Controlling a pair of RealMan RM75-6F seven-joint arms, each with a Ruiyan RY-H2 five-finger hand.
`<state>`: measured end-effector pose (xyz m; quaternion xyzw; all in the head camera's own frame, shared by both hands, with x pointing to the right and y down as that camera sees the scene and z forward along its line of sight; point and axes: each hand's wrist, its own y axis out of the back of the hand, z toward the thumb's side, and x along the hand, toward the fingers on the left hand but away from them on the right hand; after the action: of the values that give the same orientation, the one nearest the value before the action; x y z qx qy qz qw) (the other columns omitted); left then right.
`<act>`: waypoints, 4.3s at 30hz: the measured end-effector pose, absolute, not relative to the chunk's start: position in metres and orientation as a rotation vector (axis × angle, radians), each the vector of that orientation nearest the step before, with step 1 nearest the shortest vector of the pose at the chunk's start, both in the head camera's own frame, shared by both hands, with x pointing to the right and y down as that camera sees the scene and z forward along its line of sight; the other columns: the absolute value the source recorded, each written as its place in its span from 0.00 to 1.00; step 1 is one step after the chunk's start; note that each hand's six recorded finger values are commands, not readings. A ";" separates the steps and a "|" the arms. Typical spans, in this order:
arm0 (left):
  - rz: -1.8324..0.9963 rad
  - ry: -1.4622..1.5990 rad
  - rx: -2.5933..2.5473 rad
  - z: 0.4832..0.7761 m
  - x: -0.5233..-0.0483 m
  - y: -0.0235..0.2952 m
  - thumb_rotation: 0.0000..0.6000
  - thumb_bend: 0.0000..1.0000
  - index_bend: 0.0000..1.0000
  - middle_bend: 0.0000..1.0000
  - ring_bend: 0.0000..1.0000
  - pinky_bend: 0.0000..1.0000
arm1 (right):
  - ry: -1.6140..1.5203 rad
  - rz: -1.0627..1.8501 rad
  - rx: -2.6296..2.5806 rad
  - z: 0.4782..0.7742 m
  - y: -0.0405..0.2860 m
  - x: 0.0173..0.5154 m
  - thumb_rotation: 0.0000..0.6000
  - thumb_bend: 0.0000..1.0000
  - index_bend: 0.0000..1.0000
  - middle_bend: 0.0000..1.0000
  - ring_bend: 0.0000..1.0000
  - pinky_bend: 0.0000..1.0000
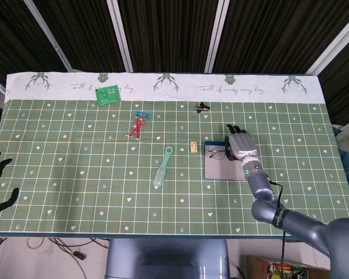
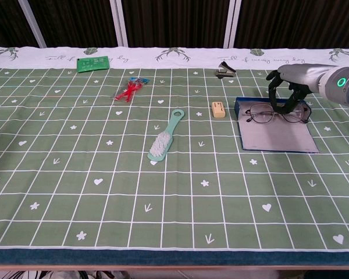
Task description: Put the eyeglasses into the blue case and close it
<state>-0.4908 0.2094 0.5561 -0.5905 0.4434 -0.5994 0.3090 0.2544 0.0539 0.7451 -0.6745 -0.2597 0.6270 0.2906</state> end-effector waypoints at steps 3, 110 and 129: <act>-1.585 1.171 -1.561 0.556 -0.491 0.210 1.00 0.36 0.14 0.00 0.00 0.00 | -0.685 1.678 -1.795 0.745 0.055 0.256 1.00 0.50 0.49 0.06 0.07 0.19; -1.591 1.161 -1.563 0.557 -0.490 0.210 1.00 0.36 0.14 0.00 0.00 0.00 | -0.659 1.699 -1.833 0.730 0.122 0.270 1.00 0.46 0.17 0.76 0.72 0.57; -1.591 1.157 -1.565 0.557 -0.490 0.211 1.00 0.36 0.15 0.00 0.00 0.00 | -0.702 1.727 -1.819 0.733 0.114 0.274 1.00 0.47 0.14 0.76 0.72 0.57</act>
<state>-0.4896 0.2111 0.5570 -0.5921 0.4379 -0.6019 0.3088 0.2743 0.1142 0.7331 -0.6732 -0.2597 0.6395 0.2653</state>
